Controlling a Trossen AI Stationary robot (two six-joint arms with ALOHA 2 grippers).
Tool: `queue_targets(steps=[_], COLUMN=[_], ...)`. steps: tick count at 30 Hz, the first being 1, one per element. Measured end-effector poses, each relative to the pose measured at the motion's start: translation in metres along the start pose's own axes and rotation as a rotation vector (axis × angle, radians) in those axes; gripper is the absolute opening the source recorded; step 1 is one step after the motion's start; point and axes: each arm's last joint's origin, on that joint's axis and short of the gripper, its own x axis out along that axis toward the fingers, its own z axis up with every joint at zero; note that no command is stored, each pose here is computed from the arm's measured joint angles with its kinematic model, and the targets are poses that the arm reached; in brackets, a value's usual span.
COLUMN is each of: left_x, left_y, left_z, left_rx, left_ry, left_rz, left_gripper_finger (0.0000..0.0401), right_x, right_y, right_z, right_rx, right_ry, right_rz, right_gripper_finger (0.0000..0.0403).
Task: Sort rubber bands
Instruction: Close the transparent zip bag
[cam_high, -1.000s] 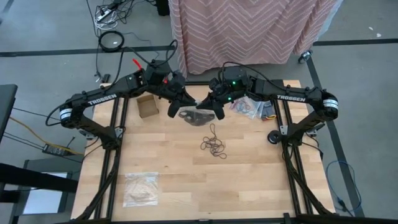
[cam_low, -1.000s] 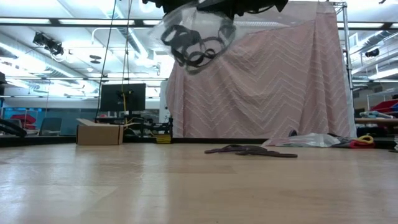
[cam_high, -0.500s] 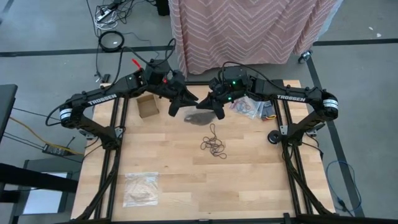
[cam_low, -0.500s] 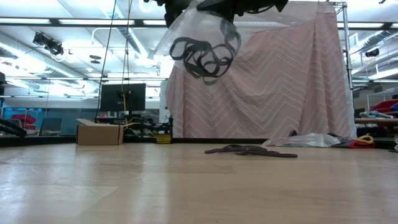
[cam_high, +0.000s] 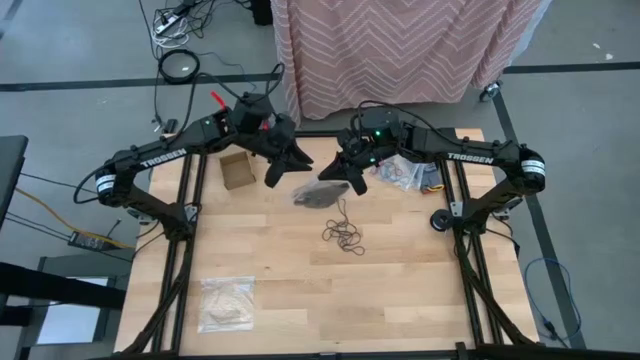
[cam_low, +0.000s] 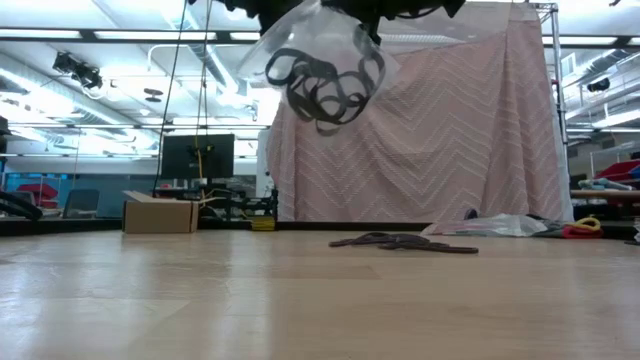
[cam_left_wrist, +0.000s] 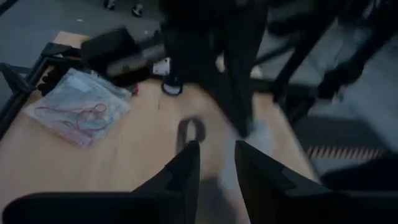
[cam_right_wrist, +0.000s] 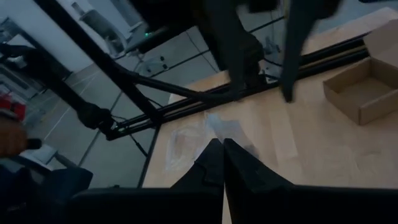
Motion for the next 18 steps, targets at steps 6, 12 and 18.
queue_targets(steps=[6, 12, 18], left_x=[0.005, 0.014, 0.022], left_y=[-0.011, -0.036, -0.056], left_z=[-0.003, 0.001, 0.012], left_rx=[0.391, 0.933, 1.310], left_ry=[0.062, 0.322, 0.407], left_rz=[0.008, 0.333, 0.507], left_gripper_finger=[0.0108, 0.0124, 0.0134], right_x=[0.000, 0.000, -0.001], right_y=[0.007, 0.009, 0.008], right_z=[-0.002, -0.004, -0.005], right_rx=[-0.020, 0.011, 0.027], right_ry=[0.044, 0.082, 0.093], right_rz=[0.132, 0.206, 0.201], right_gripper_finger=[0.0000, 0.0000, 0.0000])
